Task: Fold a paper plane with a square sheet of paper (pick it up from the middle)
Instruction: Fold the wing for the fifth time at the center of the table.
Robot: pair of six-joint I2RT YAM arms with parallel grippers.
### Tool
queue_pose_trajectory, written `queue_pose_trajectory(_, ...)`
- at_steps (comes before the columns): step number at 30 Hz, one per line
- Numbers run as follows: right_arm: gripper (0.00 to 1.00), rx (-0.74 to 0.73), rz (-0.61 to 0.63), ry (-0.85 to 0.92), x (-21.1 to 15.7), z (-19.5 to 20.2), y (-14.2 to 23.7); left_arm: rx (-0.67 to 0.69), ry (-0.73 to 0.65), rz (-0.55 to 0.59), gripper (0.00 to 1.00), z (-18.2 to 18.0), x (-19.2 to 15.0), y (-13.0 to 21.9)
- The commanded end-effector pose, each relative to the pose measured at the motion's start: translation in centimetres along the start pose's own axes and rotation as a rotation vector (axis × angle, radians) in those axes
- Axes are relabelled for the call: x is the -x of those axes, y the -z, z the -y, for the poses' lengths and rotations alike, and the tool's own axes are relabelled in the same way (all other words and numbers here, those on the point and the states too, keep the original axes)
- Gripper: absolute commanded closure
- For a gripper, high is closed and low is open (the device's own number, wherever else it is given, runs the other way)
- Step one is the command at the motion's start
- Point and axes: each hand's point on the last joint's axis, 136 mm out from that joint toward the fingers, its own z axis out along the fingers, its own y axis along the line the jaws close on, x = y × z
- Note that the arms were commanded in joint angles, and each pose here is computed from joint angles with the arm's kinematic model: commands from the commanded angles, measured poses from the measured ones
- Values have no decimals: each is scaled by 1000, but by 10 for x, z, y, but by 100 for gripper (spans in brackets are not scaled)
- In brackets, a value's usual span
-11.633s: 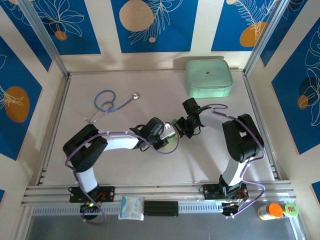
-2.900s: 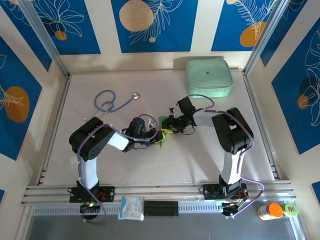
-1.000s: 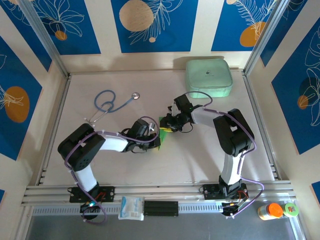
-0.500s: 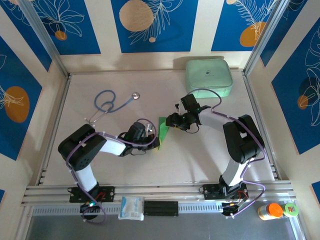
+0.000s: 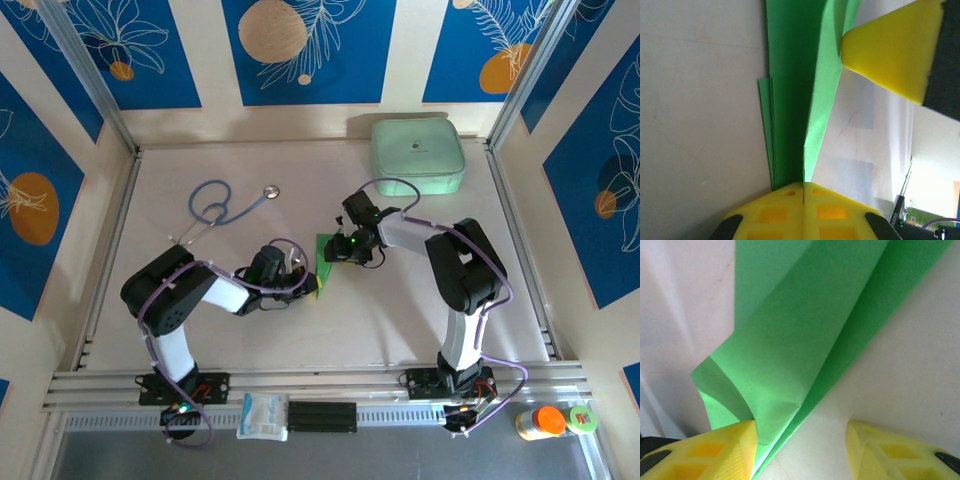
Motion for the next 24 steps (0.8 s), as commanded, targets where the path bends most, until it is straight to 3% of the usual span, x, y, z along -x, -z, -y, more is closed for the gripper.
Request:
queue_pose_trajectory(1, 49, -47, -58, 32, -11, 1, -12, 154, 118, -119, 95, -52, -37, 0)
queue_pose_trajectory(16, 45, -331, -187, -36, -35, 23, -47, 171, 130, -131, 93, -56, -40, 1)
queue_pose_trajectory(24, 43, -267, -175, -37, -31, 5, -37, 189, 131, -134, 94, -61, -42, 1)
